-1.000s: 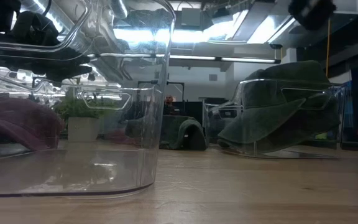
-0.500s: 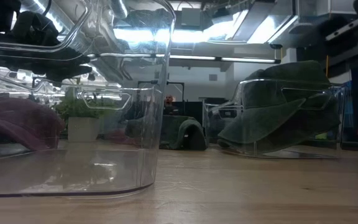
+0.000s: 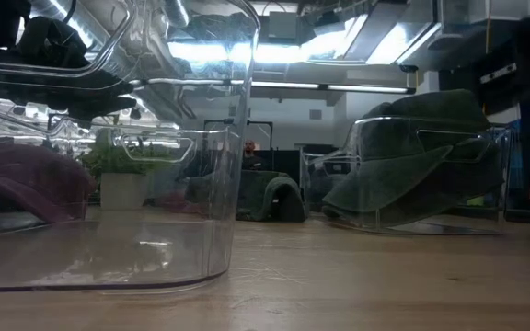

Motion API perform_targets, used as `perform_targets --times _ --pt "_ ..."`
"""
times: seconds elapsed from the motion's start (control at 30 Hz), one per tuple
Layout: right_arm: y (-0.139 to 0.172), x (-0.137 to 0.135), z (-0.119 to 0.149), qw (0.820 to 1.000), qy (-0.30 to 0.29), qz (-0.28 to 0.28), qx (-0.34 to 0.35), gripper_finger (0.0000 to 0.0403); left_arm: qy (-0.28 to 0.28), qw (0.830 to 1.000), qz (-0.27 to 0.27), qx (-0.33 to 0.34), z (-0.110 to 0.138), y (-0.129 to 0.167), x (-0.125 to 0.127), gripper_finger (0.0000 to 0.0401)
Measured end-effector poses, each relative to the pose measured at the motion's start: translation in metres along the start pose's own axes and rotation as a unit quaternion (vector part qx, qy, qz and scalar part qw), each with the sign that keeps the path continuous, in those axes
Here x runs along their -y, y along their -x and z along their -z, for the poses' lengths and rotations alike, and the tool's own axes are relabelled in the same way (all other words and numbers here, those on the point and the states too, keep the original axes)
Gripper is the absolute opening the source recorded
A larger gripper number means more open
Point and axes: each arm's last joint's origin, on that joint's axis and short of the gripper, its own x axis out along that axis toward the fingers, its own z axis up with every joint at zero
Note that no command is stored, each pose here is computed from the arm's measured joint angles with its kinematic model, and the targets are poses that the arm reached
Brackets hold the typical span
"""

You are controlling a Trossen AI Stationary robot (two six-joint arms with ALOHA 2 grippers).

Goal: Pick & Place hat
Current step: Put the bottom left red cap into the left transparent bin

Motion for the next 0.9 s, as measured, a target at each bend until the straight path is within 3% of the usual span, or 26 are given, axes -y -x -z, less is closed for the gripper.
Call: perform_targets --times 0.6,0.9 --pt "0.0059 0.0083 0.0030 0.998 0.038 0.044 -0.014 0.0026 0.000 1.000 0.000 0.000 0.0000 0.0000 0.0000 0.0185" --pt "0.0052 0.0100 0.0040 0.998 0.027 0.053 -0.019 0.0026 0.000 1.000 0.000 0.000 0.0000 0.0000 0.0000 0.0185"
